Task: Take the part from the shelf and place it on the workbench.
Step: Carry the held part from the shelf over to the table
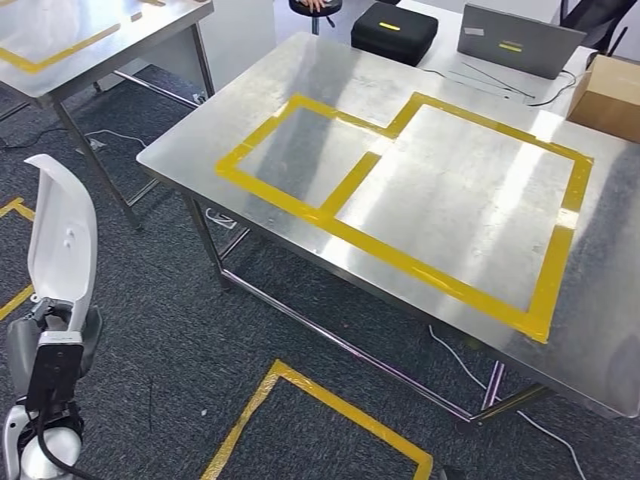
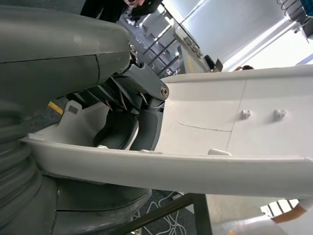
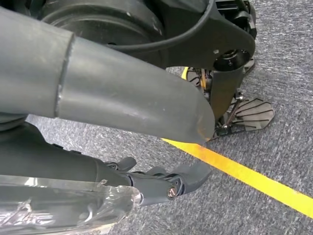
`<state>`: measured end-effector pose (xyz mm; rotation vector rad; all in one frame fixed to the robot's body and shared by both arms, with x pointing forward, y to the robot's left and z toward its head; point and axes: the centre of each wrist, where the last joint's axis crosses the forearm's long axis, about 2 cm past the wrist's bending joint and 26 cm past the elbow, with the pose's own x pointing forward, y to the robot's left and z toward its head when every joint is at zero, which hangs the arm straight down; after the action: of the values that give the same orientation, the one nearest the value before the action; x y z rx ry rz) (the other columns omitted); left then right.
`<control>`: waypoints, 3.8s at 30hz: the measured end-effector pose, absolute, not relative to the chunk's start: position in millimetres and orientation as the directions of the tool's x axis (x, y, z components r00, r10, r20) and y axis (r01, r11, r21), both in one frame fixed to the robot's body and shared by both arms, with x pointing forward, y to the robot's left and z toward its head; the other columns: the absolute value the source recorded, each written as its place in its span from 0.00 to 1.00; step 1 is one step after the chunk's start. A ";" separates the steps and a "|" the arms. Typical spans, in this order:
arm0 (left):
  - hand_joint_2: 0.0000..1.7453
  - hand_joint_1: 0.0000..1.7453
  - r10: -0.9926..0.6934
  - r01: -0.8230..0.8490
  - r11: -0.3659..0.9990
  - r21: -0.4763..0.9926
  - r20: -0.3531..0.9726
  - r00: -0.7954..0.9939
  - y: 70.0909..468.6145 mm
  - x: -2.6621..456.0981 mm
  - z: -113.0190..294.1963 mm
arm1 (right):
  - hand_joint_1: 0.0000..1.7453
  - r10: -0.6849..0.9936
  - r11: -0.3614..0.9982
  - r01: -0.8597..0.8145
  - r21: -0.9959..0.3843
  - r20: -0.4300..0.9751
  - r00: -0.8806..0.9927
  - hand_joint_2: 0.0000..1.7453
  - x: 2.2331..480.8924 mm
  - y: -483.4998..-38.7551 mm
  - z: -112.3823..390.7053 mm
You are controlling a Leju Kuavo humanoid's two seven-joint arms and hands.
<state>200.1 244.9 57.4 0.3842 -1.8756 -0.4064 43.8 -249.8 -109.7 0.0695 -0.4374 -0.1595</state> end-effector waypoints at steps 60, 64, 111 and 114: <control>1.00 0.89 -0.453 -0.113 0.890 0.441 0.832 -0.321 248.6 206.0 57.7 | 0.00 -0.102 0.993 0.064 0.103 0.426 0.899 0.00 44.8 -246.3 -109.3; 1.00 0.89 -0.453 -0.112 0.890 0.441 0.833 -0.318 249.0 205.6 56.9 | 0.00 -0.100 0.993 0.061 0.104 0.424 0.900 0.00 43.3 -246.1 -109.5; 1.00 0.89 -0.473 -0.099 0.880 0.465 0.832 -0.289 250.5 207.6 49.4 | 0.00 -0.086 0.991 0.035 0.129 0.414 0.906 0.00 44.0 -245.4 -109.4; 1.00 0.89 -0.480 -0.094 0.876 0.474 0.831 -0.281 252.4 208.2 47.0 | 0.00 -0.084 0.991 0.031 0.132 0.419 0.904 0.00 47.0 -245.4 -109.0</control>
<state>208.2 252.4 47.0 0.4299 -1.8358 -0.3968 47.0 -245.4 -109.0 0.1236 -0.4377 -0.0599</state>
